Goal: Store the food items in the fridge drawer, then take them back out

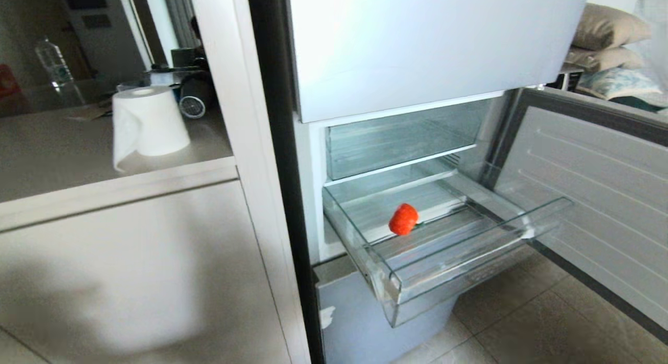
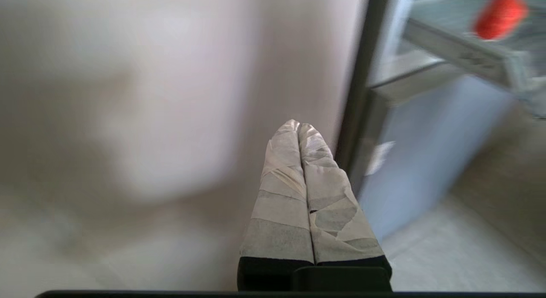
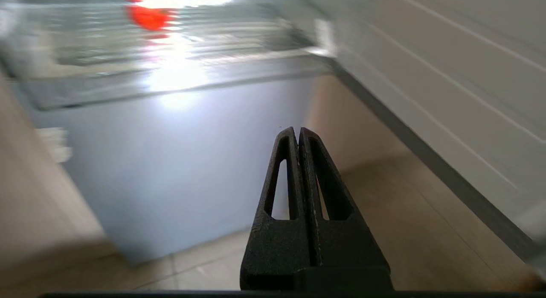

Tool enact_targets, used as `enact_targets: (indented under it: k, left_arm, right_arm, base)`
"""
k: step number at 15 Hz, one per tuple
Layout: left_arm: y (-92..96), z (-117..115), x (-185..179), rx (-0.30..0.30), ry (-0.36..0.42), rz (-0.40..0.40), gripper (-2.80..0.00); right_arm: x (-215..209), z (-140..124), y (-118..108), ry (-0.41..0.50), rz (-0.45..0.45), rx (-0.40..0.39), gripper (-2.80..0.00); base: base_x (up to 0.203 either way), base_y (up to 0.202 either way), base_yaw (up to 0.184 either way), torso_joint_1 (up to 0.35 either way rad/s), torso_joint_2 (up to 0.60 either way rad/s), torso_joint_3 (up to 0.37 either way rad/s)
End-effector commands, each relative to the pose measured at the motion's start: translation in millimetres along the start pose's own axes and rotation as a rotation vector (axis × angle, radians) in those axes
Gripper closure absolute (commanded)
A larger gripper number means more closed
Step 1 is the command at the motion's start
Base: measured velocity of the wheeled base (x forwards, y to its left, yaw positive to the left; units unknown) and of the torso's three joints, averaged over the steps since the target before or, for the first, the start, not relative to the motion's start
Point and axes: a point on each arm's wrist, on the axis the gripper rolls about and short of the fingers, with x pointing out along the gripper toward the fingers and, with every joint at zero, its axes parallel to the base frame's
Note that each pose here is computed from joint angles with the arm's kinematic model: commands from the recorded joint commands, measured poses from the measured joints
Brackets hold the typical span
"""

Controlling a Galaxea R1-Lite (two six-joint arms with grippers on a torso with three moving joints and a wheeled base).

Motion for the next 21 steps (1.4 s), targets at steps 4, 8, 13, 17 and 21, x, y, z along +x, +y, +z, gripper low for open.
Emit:
enact_targets:
  k: [4, 8, 13, 17, 21]
  left_arm:
    - [0.0, 0, 0, 0.000, 0.000, 0.001, 0.00]
    - [0.0, 0, 0, 0.000, 0.000, 0.000, 0.00]
    - [0.0, 0, 0, 0.000, 0.000, 0.001, 0.00]
    - [0.0, 0, 0, 0.000, 0.000, 0.000, 0.00]
    - [0.0, 0, 0, 0.000, 0.000, 0.001, 0.00]
  right_arm:
    - [0, 0, 0, 0.002, -0.004, 0.032, 0.00]
    - [0, 0, 0, -0.001, -0.012, 0.081, 0.00]
    - [4, 8, -1, -0.011, -0.027, 0.089, 0.00]
    - [27, 53, -10, 0.102, -0.243, 0.138, 0.00]
    - [80, 84, -27, 0.323, -0.446, 0.169, 0.00]
  base:
    - [0.000, 0.007, -0.175, 0.002, 0.00, 0.003]
    - [0.000, 0.008, -0.173, 0.002, 0.00, 0.004]
    - [0.000, 0.003, -0.068, 0.002, 0.00, 0.004]
    - [0.000, 0.000, 0.000, 0.000, 0.00, 0.000]
    - [0.000, 0.000, 0.000, 0.000, 0.00, 0.000]
